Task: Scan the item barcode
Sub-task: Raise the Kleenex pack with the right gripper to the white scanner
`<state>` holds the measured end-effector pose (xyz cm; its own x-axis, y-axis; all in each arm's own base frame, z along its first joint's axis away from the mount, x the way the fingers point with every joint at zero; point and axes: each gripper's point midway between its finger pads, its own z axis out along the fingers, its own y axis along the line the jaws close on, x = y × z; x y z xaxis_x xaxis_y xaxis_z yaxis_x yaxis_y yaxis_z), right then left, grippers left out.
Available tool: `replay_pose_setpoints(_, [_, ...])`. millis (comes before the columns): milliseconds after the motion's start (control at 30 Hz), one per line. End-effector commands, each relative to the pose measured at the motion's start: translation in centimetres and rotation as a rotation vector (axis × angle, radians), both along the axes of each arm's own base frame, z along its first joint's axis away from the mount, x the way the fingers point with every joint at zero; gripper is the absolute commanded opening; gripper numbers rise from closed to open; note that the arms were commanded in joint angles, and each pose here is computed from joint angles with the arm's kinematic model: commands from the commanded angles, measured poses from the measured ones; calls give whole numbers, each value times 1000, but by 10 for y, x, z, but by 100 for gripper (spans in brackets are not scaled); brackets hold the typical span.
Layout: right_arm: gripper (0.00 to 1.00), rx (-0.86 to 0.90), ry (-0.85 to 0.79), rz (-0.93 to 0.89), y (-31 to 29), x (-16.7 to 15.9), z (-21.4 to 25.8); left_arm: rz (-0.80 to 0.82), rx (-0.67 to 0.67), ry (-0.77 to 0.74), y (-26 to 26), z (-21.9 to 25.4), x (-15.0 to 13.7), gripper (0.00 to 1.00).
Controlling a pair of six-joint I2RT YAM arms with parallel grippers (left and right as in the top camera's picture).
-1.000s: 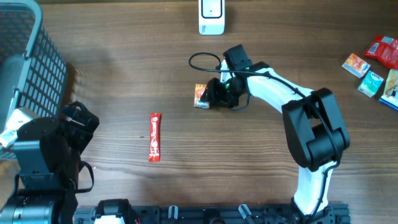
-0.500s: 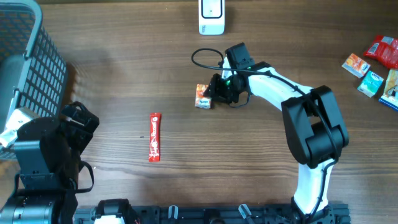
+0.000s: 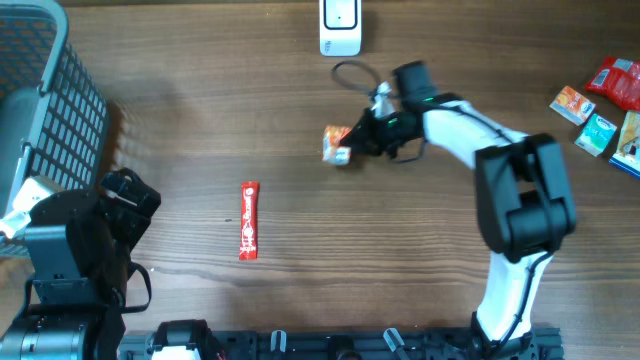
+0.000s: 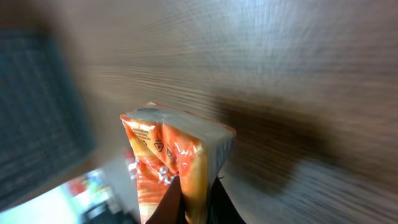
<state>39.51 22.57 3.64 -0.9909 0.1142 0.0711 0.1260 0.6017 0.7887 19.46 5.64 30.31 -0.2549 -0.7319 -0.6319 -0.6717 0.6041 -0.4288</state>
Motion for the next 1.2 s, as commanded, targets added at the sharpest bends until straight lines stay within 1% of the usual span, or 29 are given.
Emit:
replay_pose_setpoints(0, [4,351,-34,64,-18,1,49,26,5,-2,4,1,-1,100])
replay_pose_setpoints(100, [4,495,-68,70,-33,6,74,26,5,-2,4,1,-1,100])
replay_pose_setpoints(200, [4,637,-106,119,-38,6,101,26,5,-2,4,1,-1,100])
replay_pose_setpoints(300, [4,698,-86,144,-41,8,116,26,5,5,4,0,-3,100])
replay_pose_setpoints(433, [4,685,-64,151,-41,25,134,26,5,27,4,-4,-6,100])
replay_pose_setpoints(567, [4,677,-56,153,-40,31,145,13,-9,26,1,-4,-5,100])
replay_pose_setpoints(800, [4,673,-35,160,-36,31,150,12,-9,26,1,-4,-5,100])
replay_pose_setpoints(1167, [4,673,-56,181,-30,29,151,13,-9,26,1,-4,-5,100])
